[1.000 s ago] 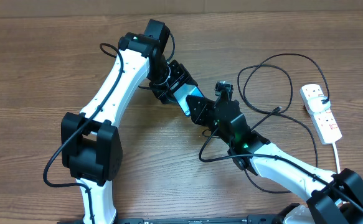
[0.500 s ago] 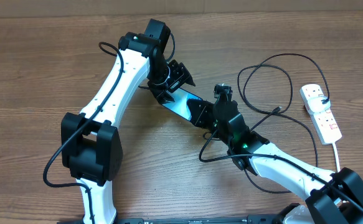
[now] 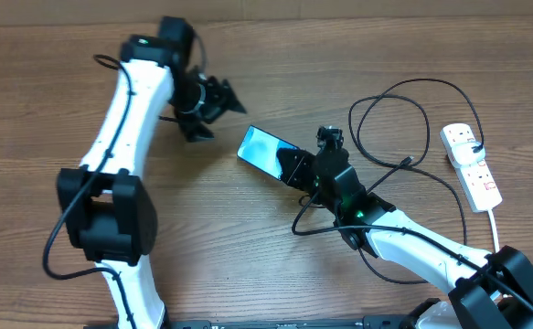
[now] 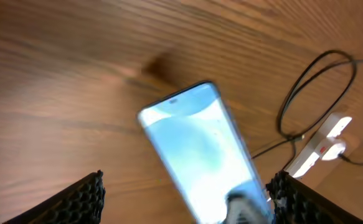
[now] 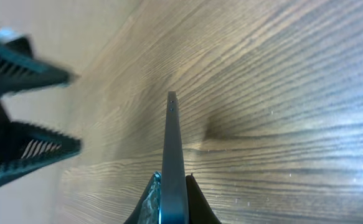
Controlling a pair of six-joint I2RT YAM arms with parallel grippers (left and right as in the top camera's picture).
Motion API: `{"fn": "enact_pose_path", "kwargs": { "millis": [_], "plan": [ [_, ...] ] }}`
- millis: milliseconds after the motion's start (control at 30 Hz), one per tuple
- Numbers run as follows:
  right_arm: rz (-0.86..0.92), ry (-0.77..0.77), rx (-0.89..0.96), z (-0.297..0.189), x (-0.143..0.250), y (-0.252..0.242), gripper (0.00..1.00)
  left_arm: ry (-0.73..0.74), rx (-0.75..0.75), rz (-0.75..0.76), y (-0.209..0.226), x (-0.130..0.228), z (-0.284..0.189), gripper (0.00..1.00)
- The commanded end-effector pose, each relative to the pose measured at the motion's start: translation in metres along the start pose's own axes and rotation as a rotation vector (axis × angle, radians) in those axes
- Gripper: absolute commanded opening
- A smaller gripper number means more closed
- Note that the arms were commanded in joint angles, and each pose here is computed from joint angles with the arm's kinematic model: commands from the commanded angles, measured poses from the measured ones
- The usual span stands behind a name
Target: Plug charger to phone and switch on socket
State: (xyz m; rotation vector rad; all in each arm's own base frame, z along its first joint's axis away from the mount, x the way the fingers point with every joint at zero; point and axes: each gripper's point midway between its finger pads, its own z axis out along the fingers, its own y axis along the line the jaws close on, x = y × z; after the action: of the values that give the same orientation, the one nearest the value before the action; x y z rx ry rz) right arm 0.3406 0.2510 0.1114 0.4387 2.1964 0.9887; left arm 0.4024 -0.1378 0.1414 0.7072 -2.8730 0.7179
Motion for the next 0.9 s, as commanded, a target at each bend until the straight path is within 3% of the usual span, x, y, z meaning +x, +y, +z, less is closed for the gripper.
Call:
{"fn": "enact_pose_path", "kwargs": {
  "millis": [0,133,300,767,800,833,867],
  "plan": [
    [0.162,-0.012,-0.046,-0.001,-0.009,0.015,0.04,-0.054,-0.004,0.139,0.010,-0.009,-0.043,0.80],
    [0.297,0.044,-0.069,-0.002,-0.010,0.013,0.04,-0.060,-0.034,0.174,0.027,0.003,-0.075,0.82],
    [0.341,0.098,-0.093,-0.005,-0.016,0.010,0.04,-0.086,0.093,0.300,0.017,0.035,-0.120,0.80],
    [0.435,0.220,-0.143,-0.010,-0.005,0.019,0.04,-0.496,0.155,0.610,0.025,0.167,-0.250,0.84],
    [0.434,0.226,-0.147,-0.010,-0.004,0.020,0.04,-0.531,0.145,0.610,0.030,0.173,-0.256,0.85],
    [0.433,0.233,-0.153,-0.010,-0.003,0.022,0.04,-0.564,0.131,0.607,0.036,0.179,-0.261,0.95],
    [0.432,0.238,-0.158,-0.011,-0.003,0.023,0.04,-0.591,0.117,0.596,0.042,0.185,-0.264,0.99]
  ]
}}
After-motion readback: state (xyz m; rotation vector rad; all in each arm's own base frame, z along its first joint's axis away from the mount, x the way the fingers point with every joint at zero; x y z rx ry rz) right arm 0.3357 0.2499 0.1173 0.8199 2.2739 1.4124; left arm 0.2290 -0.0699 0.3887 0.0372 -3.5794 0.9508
